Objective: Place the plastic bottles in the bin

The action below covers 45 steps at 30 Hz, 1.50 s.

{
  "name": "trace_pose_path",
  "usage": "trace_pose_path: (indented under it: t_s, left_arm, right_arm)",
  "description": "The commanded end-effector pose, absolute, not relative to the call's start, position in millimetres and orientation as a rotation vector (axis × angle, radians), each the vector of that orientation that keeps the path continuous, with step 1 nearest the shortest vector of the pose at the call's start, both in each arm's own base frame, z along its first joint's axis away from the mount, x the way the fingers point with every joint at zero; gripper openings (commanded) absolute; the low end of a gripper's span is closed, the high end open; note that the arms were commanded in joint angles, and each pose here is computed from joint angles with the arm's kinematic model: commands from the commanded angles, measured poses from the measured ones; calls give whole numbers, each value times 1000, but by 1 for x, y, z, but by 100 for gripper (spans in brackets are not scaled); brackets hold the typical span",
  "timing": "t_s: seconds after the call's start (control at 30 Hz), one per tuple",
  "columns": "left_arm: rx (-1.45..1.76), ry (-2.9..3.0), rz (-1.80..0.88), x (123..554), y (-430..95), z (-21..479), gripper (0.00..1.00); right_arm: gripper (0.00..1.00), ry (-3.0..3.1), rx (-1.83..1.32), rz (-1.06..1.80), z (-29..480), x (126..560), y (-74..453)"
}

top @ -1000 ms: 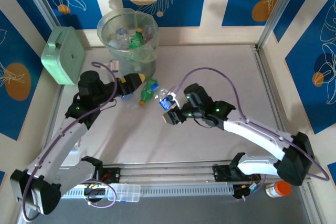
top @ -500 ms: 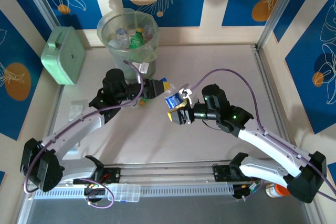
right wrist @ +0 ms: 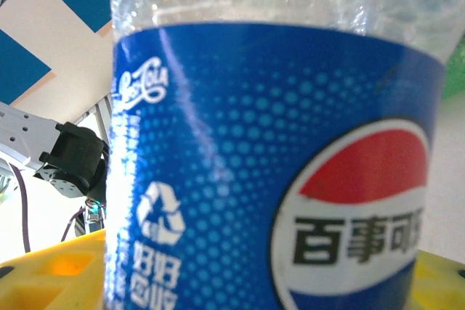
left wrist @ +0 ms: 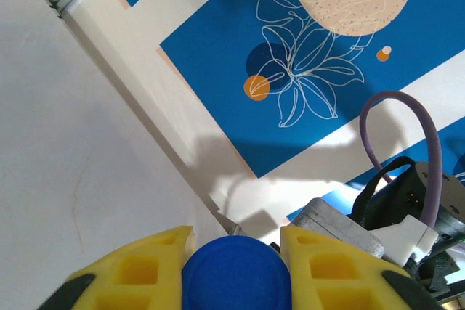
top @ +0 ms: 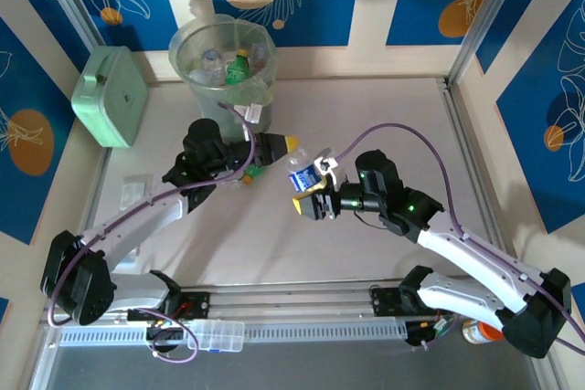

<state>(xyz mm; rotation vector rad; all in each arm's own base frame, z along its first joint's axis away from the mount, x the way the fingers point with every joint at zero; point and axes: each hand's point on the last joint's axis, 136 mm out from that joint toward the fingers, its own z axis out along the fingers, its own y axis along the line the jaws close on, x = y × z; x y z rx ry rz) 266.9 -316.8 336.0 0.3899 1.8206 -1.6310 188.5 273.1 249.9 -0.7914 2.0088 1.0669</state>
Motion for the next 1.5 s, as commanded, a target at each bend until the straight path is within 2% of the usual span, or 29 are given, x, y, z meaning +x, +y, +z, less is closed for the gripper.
trace_pose_path:
  t_s: [0.0, 0.1, 0.17, 0.2, 0.33, 0.6, 0.77, 0.97, 1.17, 1.47]
  left_arm:
    - [526, 1778, -1577, 253, -324, 349, 18]
    - [529, 1782, -1511, 255, -319, 352, 16]
    - [526, 1782, -1474, 256, -316, 356, 13]
    - [526, 1778, -1461, 257, -315, 360, 12]
    - [502, 1762, -1380, 269, -304, 374, 0]
    - [279, 1643, -1317, 329, -252, 436, 0]
    - [24, 1585, -1107, 387, -185, 480, 0]
    - [-404, 1497, -827, 444, -91, 499, 0]
    - [-689, 1490, -703, 498, -42, 484, 0]
    - [-939, 1565, -711, 582, -25, 430, 0]
  right_arm:
    - [54, 2010, -777, 1078, 250, 191, 272]
    - [70, 2023, -751, 1049, 250, 194, 269]
    - [93, 2028, -739, 1029, 251, 196, 267]
    - [99, 2027, -737, 1029, 252, 195, 266]
    - [99, 1992, -744, 1044, 264, 191, 263]
    - [99, 1924, -750, 1060, 287, 181, 256]
    - [99, 1934, -743, 1050, 289, 181, 251]
    - [99, 1956, -711, 1033, 287, 188, 247]
    - [99, 1986, -716, 1054, 281, 193, 253]
    - [100, 2084, -713, 1096, 243, 200, 266]
